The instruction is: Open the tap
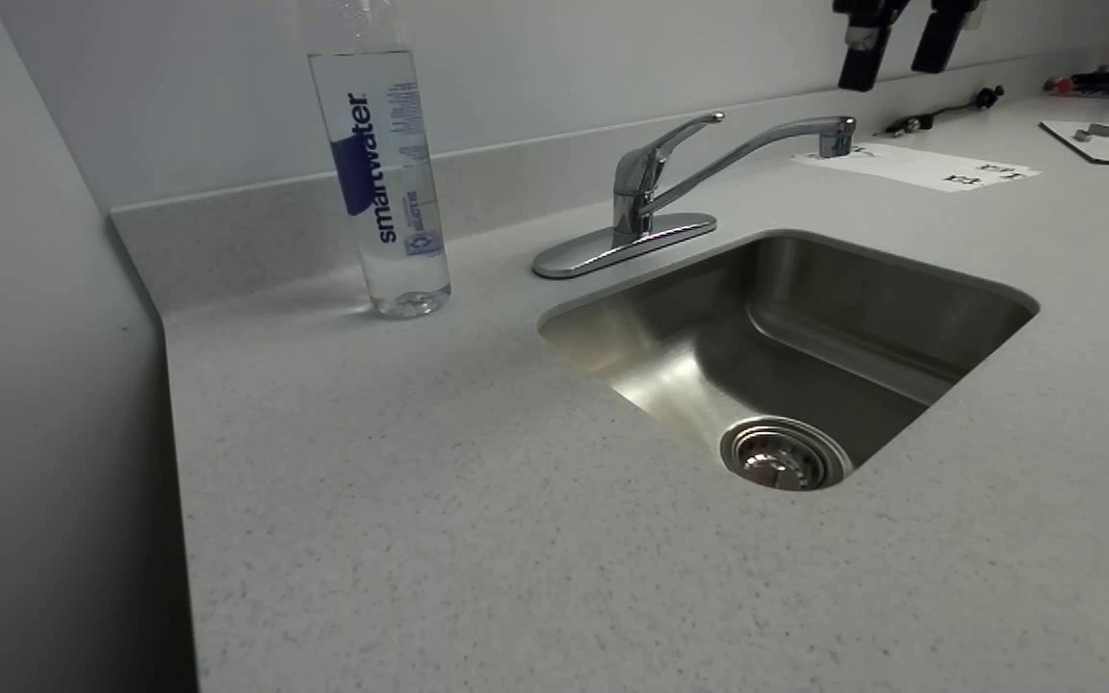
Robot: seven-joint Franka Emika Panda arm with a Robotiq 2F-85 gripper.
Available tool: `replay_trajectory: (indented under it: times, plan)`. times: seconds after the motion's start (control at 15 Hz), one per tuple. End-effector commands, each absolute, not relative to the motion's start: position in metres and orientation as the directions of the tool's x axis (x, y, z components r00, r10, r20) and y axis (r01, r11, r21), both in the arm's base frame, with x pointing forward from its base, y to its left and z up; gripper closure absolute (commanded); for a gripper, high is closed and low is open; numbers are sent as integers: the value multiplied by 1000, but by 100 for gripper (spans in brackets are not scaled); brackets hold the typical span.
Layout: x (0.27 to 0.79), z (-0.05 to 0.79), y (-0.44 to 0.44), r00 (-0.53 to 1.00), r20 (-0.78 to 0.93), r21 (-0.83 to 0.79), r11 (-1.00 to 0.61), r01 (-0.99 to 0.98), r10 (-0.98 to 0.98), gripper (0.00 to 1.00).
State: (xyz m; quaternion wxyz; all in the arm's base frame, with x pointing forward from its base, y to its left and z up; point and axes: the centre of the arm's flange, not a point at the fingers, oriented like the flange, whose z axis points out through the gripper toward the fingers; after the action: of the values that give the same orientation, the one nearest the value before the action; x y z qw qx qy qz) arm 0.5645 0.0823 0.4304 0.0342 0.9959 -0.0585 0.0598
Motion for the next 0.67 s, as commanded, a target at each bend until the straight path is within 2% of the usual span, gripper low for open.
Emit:
replay_trajectory:
  times: [0.0, 0.6]
  plan:
    - [591, 417, 97, 963, 184, 55, -977, -208, -195, 0]
    - [628, 393, 112, 913, 280, 13, -950, -313, -297, 0]
